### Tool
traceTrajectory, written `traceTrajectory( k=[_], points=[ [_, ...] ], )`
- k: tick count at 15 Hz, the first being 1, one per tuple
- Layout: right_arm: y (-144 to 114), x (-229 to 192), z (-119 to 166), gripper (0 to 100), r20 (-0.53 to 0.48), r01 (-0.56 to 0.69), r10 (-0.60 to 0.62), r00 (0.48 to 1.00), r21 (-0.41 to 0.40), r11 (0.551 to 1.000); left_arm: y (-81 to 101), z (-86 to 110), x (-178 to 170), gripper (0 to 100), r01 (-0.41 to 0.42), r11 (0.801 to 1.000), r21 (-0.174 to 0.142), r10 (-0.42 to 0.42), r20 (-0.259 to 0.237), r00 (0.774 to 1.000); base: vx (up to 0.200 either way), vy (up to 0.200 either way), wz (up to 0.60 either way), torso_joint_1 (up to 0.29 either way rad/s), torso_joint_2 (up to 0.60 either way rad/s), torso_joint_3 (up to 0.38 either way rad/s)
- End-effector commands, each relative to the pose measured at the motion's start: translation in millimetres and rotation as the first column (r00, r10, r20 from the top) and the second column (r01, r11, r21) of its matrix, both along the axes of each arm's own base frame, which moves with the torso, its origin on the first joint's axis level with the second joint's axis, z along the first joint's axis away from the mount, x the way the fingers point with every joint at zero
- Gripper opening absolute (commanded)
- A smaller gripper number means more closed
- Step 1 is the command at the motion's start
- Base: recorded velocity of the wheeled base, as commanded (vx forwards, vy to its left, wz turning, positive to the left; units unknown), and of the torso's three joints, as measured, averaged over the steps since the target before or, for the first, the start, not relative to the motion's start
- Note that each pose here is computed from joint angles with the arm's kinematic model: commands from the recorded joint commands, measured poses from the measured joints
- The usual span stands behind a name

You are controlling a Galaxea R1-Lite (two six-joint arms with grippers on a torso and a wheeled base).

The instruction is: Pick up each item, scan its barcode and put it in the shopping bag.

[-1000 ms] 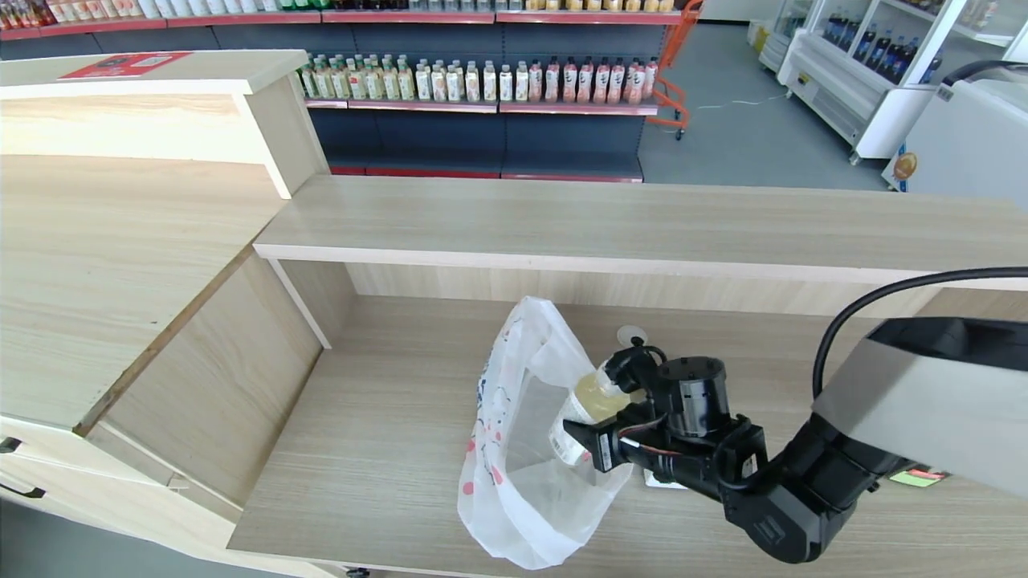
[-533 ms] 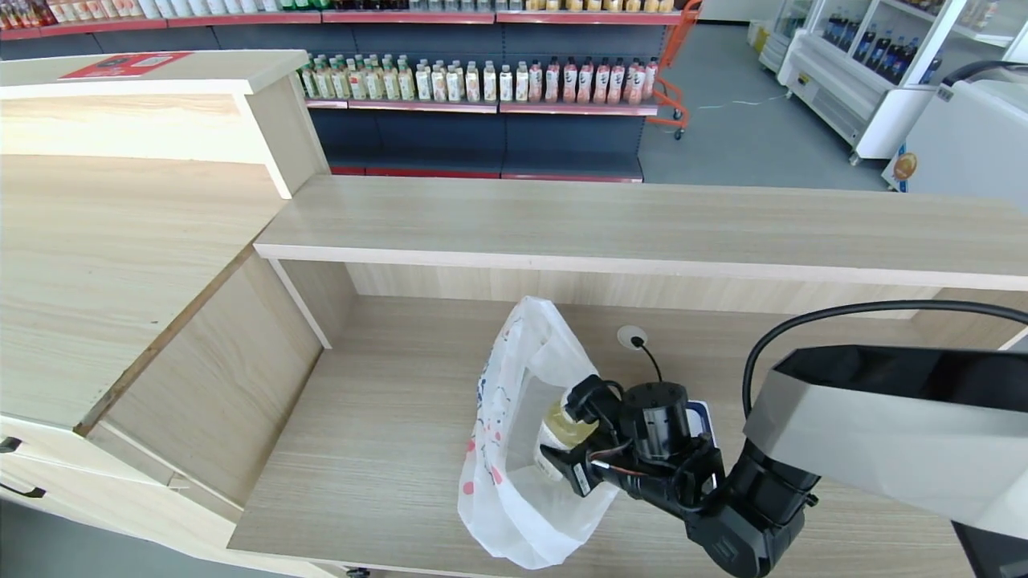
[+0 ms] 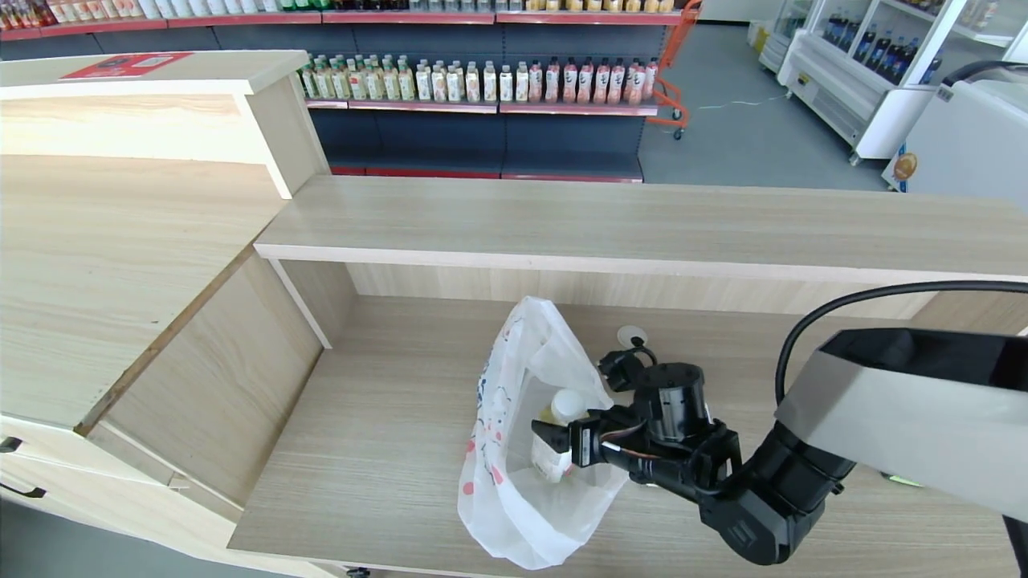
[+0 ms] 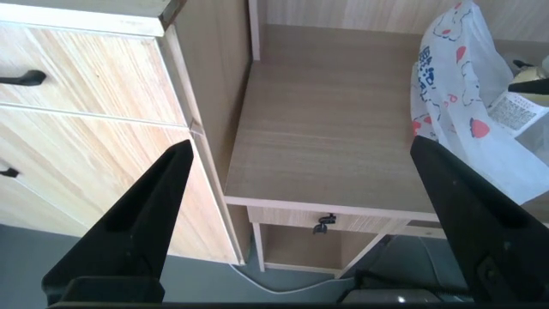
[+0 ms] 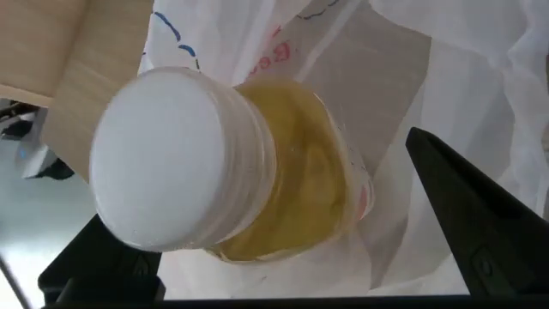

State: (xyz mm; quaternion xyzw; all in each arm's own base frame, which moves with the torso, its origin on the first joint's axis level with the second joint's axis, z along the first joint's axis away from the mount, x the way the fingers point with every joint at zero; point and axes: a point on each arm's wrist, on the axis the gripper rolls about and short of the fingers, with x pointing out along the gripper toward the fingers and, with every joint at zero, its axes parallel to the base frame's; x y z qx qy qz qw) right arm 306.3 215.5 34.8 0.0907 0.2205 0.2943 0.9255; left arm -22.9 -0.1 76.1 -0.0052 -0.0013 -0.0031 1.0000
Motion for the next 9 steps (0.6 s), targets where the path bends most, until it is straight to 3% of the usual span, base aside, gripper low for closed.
traceTrajectory(
  k=[1,5,9],
  points=[
    [-24,-9,42,100,-0.054,0.085,-0.080,0.995,0.091,0.992,0.0,0.0,0,100,0.000,1.000,0.000,0.000,0.001,1.000,0.000,0.000,0.00,0.000,0.00,0.000],
    [-67,-51,115,100,-0.092,0.174,-0.156,0.983,0.234,0.957,0.0,0.0,0,100,0.000,1.000,0.000,0.000,0.001,1.000,0.000,0.000,0.00,0.000,0.00,0.000],
    [-126,-98,163,100,-0.111,0.293,-0.274,0.955,0.227,0.929,0.0,0.0,0,100,0.000,1.000,0.000,0.000,0.001,1.000,0.000,0.000,0.00,0.000,0.00,0.000]
  ],
)
